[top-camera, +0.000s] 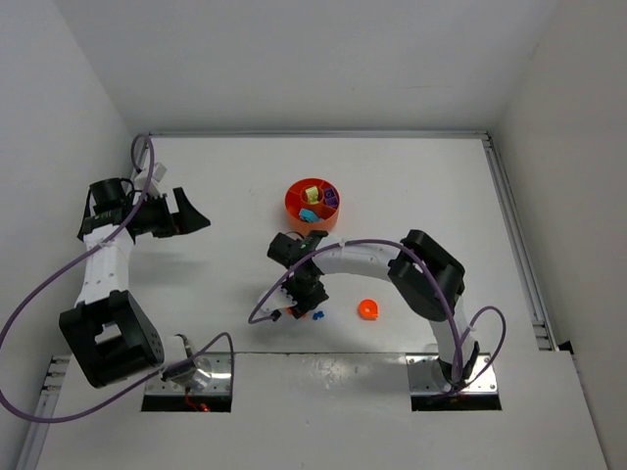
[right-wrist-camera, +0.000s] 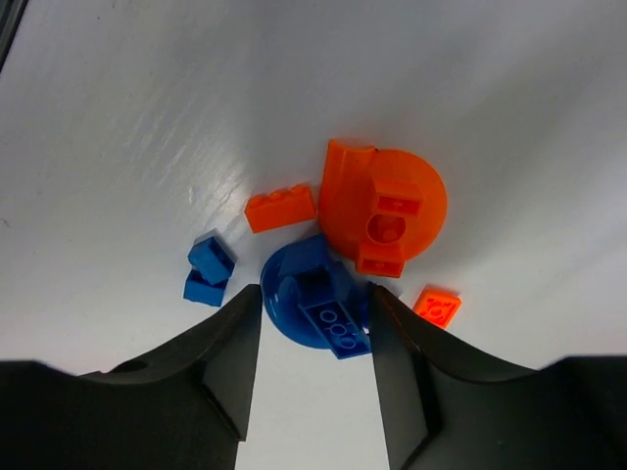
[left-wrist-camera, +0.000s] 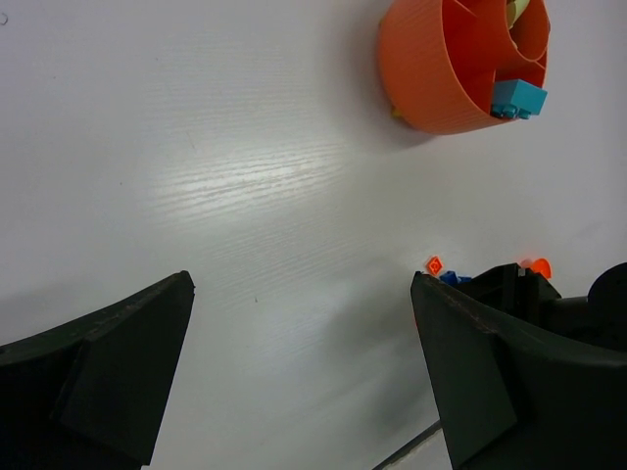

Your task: Sort the legos into containers by color

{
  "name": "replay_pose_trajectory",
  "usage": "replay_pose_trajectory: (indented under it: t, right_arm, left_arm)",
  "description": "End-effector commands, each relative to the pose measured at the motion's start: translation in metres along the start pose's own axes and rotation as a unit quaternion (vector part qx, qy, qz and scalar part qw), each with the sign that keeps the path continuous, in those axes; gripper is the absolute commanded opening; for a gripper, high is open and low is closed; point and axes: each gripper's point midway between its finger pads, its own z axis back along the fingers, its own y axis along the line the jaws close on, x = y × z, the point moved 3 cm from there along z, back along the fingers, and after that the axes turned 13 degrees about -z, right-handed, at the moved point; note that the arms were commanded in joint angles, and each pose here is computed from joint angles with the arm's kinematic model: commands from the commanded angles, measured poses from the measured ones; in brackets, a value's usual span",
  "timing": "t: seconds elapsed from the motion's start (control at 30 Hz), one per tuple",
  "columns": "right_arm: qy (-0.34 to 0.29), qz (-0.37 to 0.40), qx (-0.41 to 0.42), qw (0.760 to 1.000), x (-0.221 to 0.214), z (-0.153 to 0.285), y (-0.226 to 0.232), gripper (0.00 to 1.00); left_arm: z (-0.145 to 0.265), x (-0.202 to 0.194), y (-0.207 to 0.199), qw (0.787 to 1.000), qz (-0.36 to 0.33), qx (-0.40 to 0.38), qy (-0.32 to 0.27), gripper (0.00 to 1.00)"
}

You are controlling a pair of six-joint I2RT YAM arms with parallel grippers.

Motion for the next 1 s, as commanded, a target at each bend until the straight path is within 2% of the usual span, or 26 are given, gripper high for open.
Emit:
replay_pose_trajectory:
  t: [0.0, 0.13, 0.2, 0.37, 0.6, 0.7, 0.77, 0.83, 0.87, 0.9, 0.97]
  right_arm:
    - [-0.001, 0.014, 0.002, 1.000, 0.003, 0.001, 0.000, 0.46]
    - [0.007, 0.014, -0.002, 1.000, -0.001, -0.004, -0.001, 0.27]
    - [0.011, 0.007, -0.008, 1.000, -0.004, -0.008, -0.001, 0.21]
    - [0.005, -0.039, -0.039, 0.998, -0.009, 0.011, -0.003, 0.05]
    - [-0.076, -0.108, -0.141, 0.981, 0.015, 0.077, -0.026, 0.00]
    - [-0.097, -0.157, -0.237, 0.954, 0.023, 0.108, -0.070, 0.00]
    - [-0.106, -0.202, -0.269, 0.936, 0.023, 0.117, -0.091, 0.00]
    - [-0.129, -0.238, -0.324, 0.906, 0.021, 0.143, -0.125, 0.00]
    - [-0.139, -0.270, -0.333, 0.892, 0.020, 0.141, -0.135, 0.00]
    - [-0.159, -0.282, -0.368, 0.872, 0.022, 0.159, -0.153, 0.00]
    - [-0.174, -0.307, -0.403, 0.845, 0.021, 0.170, -0.170, 0.00]
  left_arm:
    - [0.001, 0.001, 0.000, 1.000, -0.005, -0.015, -0.010, 1.00]
    - [-0.001, -0.001, 0.001, 1.000, -0.001, -0.016, -0.007, 1.00]
    - [-0.001, -0.001, 0.001, 1.000, -0.001, -0.016, -0.007, 1.00]
    - [-0.001, -0.001, 0.002, 1.000, -0.001, -0.011, -0.005, 1.00]
    - [-0.001, 0.000, 0.003, 1.000, 0.000, -0.010, -0.008, 1.00]
    - [-0.001, 0.000, 0.002, 1.000, 0.005, -0.010, -0.008, 1.00]
    - [-0.001, 0.002, 0.003, 1.000, 0.006, -0.009, -0.011, 1.00]
    - [0.002, 0.003, 0.004, 1.000, 0.004, -0.005, -0.016, 1.00]
    - [0.002, 0.003, 0.004, 1.000, 0.004, -0.004, -0.016, 1.00]
    - [0.003, 0.003, 0.006, 1.000, 0.007, -0.001, -0.017, 1.00]
    - [0.003, 0.003, 0.007, 1.000, 0.007, 0.003, -0.016, 1.00]
